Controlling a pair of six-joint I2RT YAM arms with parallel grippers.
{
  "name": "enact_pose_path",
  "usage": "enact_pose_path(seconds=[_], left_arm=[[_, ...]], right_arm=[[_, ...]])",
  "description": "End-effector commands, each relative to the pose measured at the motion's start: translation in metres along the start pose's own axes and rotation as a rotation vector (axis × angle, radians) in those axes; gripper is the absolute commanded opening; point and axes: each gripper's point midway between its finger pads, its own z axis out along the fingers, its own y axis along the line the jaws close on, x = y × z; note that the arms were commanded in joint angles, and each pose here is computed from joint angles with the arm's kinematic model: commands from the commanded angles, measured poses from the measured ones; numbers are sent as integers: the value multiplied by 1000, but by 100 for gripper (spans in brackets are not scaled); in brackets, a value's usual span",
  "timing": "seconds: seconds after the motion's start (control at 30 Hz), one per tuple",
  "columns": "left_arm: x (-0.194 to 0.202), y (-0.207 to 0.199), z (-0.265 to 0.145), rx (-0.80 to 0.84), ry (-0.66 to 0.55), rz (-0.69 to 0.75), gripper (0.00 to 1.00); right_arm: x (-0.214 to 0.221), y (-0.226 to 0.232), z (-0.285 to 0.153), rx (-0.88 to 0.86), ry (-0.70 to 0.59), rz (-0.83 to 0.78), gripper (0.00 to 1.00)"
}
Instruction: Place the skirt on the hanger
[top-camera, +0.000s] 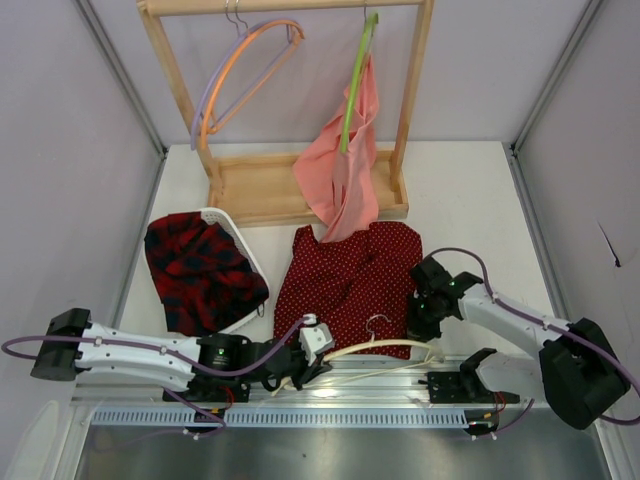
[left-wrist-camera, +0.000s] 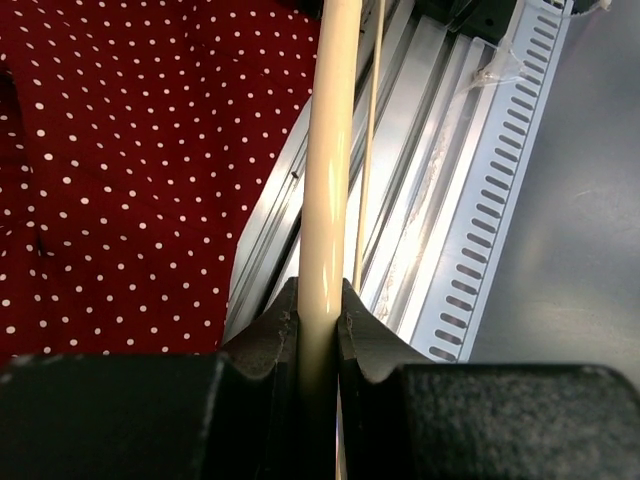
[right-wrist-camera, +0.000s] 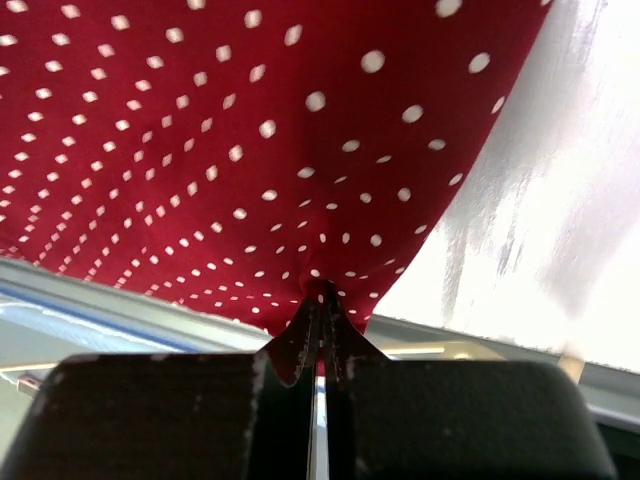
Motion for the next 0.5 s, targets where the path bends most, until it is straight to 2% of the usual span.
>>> enact_pose_path(seconds=[0.0,0.13,0.27,0.47], left_arm=[[-6,20,3,-112,-48,-21,0],[-6,25,4,-141,-65,-28,0],[-8,37,3,-206,-90,-40,0],[-20,60,-6,-327,-171,-70,0]], right_arm=[[-3,27,-25,-83,-8,-33,0],[6,56,-52,-230,15,-58,0],[19,63,-62,-288,56,-62,0],[47,37,-52,-221,156,-57,0]])
